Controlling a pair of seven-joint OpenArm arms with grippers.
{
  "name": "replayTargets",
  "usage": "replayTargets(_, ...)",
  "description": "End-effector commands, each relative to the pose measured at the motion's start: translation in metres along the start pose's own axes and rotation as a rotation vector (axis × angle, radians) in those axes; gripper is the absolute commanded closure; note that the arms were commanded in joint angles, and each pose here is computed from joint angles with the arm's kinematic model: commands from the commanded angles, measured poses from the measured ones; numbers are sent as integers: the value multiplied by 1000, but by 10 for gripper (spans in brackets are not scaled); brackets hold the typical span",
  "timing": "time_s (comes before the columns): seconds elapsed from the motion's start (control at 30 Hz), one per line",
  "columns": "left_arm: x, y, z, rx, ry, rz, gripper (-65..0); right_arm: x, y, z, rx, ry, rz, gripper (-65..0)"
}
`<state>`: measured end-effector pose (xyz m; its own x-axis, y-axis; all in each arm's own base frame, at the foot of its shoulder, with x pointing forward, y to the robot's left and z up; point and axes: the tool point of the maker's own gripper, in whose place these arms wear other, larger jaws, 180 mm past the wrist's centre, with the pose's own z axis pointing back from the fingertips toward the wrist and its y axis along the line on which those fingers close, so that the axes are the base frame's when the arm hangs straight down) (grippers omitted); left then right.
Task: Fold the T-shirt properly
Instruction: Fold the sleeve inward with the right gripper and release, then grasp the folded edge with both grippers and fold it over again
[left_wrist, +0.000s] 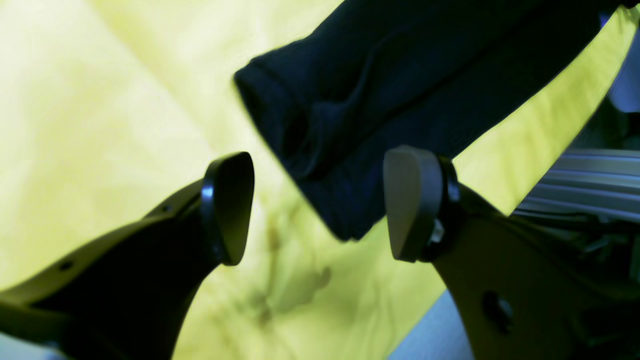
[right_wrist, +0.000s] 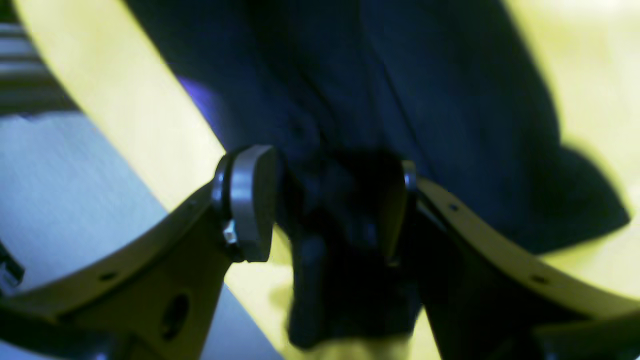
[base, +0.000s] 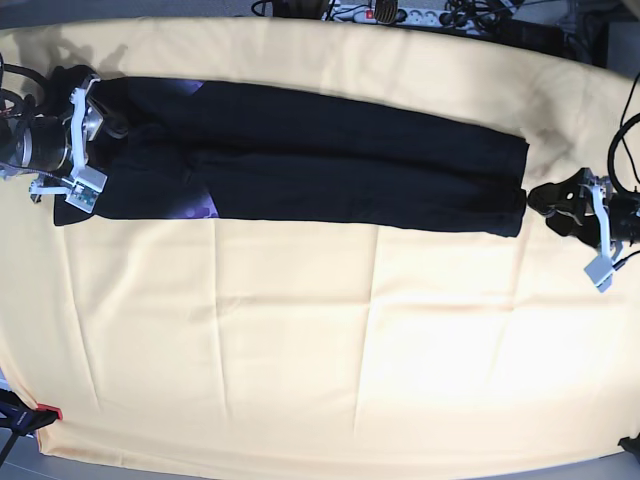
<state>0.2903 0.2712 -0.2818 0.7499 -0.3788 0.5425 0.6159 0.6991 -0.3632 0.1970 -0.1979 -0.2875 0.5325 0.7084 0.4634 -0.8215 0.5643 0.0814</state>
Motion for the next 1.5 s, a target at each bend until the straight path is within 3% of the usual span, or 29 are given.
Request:
replayTargets(0.0, 14, 2, 16, 22, -32, -32, -424, 9, -4, 7, -26, -28, 31, -327)
replayTargets(0.07, 17, 4, 20, 32, -48, -33, -424, 18, -4, 4, -32, -87, 16, -274)
replayTargets(0.1, 19, 5, 23, 39, -60, -33, -424, 21, -4, 0, -43, -108, 6, -213)
replayTargets(0.17, 25, 8, 31, 58, -89, -35, -424, 25, -4, -9, -72, -146, -15, -22)
replayTargets(0.2, 28, 10, 36, 68, -107, -35, -424, 26, -4, -14, -89, -164, -30, 0)
replayTargets(0.3, 36, 14, 48, 95, -152, -33, -424, 23, -11, -32, -156, -226, -83, 0)
replayTargets(0.4, 31, 22, 54, 139, -152, 19, -424, 3, -21, -53, -215, -206, -143, 0)
replayTargets(0.6, -4, 38, 35, 214, -148, 165, -424, -34, -24, -84, -207, -131, -296, 0)
replayTargets(0.7, -21, 43, 18, 241, -161, 233, -424, -36, -25, -85, -208, -124, -301, 0)
replayTargets(1.0, -42, 9, -49, 91, -205, 350, -424, -35, -24, -85, -203, -131, -301, 0)
replayTargets(1.2, -30, -21, -71, -62, -263, 352, -423, -35, -24, -85, -204, -130, -301, 0)
replayTargets(1.27, -26, -29, -70, -105, -286, 330, -386, -34, -24, -84, -204, -133, -301, 0)
replayTargets(1.3, -24, -29, -70, -109, -293, 327, -335, -34, -24, -85, -204, -133, -301, 0)
replayTargets(1.4, -21, -28, -68, -103, -297, 321, -67, -34, -24, -84, -204, -134, -301, 0)
replayTargets(1.43, -21, -26, -68, -97, -296, 320, 0, -33, -24, -84, -202, -139, -301, 0)
replayTargets(1.47, -21, -25, -68, -88, -301, 320, 0, -28, -25, -83, -194, -158, -305, 0)
